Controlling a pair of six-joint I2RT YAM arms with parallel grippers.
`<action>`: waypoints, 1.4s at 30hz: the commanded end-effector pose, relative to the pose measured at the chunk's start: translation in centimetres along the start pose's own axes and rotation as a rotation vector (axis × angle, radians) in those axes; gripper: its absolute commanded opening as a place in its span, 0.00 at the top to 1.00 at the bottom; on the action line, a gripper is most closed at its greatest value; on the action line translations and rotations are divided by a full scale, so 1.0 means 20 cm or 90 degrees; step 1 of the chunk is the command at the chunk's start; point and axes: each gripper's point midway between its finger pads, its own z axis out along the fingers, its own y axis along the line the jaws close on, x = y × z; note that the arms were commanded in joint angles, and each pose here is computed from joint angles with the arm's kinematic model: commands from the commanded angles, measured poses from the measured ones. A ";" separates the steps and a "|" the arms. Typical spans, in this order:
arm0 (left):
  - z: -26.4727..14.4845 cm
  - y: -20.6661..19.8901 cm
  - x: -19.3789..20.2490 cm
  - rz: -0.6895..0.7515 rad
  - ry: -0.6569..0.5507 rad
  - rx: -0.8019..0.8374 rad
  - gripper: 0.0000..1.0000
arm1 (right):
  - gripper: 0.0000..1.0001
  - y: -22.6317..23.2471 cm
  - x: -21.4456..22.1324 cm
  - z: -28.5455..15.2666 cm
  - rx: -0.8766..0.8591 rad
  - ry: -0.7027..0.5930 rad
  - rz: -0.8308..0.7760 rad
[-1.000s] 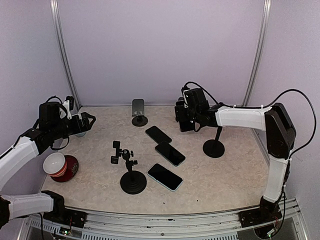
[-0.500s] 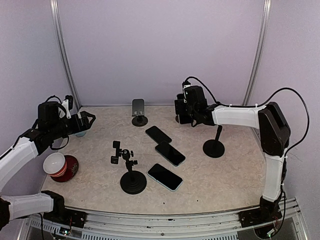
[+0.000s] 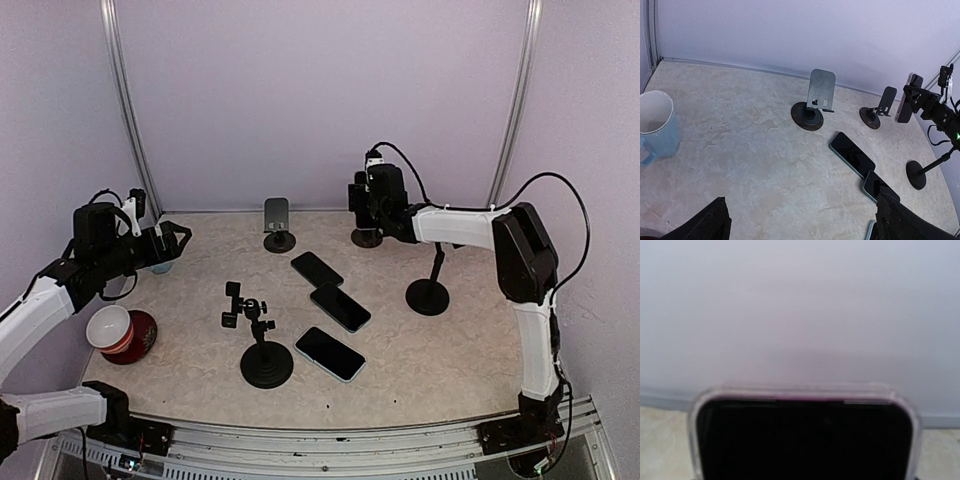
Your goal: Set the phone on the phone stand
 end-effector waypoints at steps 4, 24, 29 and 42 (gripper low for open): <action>0.00 -0.04 0.01 0.010 -0.005 0.007 0.01 | 0.45 -0.07 -0.26 0.09 0.021 -0.105 0.050; 0.04 -0.08 0.09 0.017 0.028 0.021 0.01 | 0.46 -0.10 -0.24 0.24 0.035 -0.154 0.047; 0.04 -0.08 0.09 0.017 0.027 0.020 0.01 | 0.46 -0.14 -0.19 0.26 0.042 -0.150 0.043; 0.06 -0.07 0.10 0.009 0.035 0.025 0.01 | 0.46 -0.16 -0.15 0.32 0.017 -0.159 0.034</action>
